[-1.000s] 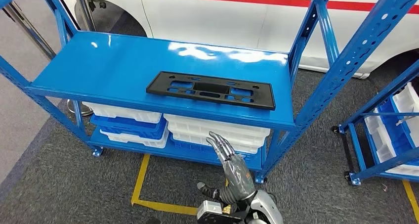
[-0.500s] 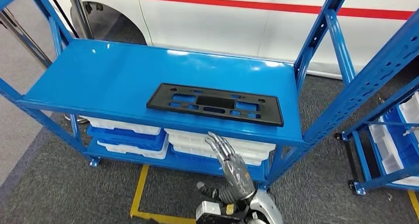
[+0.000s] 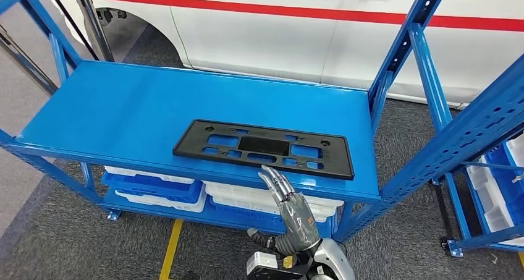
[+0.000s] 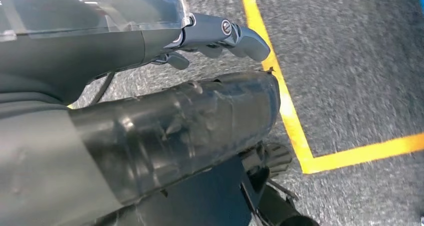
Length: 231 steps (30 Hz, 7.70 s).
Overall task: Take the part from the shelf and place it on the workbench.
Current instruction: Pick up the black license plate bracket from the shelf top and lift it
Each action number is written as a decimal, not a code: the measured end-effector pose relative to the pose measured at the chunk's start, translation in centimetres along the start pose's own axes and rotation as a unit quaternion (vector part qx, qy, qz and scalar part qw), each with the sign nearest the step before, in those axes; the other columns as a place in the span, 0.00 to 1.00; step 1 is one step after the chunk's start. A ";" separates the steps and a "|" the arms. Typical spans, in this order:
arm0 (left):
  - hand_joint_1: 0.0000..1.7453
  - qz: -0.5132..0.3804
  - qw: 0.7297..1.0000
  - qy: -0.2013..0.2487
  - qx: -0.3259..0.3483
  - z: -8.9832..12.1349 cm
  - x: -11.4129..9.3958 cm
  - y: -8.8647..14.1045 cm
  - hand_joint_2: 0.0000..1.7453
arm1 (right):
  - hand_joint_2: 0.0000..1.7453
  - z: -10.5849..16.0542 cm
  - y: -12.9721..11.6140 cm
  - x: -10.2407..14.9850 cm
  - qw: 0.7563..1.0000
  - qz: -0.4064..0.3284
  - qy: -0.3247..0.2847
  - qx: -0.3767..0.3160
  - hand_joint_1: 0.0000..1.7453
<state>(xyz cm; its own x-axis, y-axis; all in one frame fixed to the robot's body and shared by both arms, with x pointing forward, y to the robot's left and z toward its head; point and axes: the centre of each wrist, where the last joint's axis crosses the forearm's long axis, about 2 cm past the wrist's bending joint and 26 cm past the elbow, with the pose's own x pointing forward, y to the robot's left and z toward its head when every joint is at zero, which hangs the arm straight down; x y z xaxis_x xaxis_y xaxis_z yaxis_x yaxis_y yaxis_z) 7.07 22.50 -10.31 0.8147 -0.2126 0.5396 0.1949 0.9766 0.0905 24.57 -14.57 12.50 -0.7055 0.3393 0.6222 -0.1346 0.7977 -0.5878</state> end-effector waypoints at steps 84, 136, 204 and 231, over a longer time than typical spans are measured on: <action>0.00 -0.028 0.999 0.026 0.021 -0.1 0.3 0.0 0.00 | 1.00 2.2 -9.8 -7.6 0.955 0.258 0.122 0.073 0.00; 0.00 -0.074 0.997 0.021 -0.001 -0.8 2.1 0.0 0.00 | 1.00 -4.8 -8.0 -11.4 0.943 0.292 0.125 0.103 0.52; 0.00 -0.034 0.999 0.019 0.010 -0.1 0.6 -0.6 0.75 | 1.00 -3.5 -3.2 4.4 0.954 0.229 -0.098 -0.165 1.00; 0.00 -0.040 0.996 0.057 0.058 0.2 -0.1 -0.4 1.00 | 1.00 -3.0 -1.3 5.6 0.964 0.189 -0.093 -0.160 1.00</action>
<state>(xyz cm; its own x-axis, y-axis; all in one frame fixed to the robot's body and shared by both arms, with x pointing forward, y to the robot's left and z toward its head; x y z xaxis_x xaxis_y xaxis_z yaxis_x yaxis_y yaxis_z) 6.75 22.10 -10.23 0.8569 -0.2857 0.4291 0.2030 0.9521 0.2286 22.86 -12.20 18.29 -0.7789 0.5648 0.2727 0.3581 0.7575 -0.5459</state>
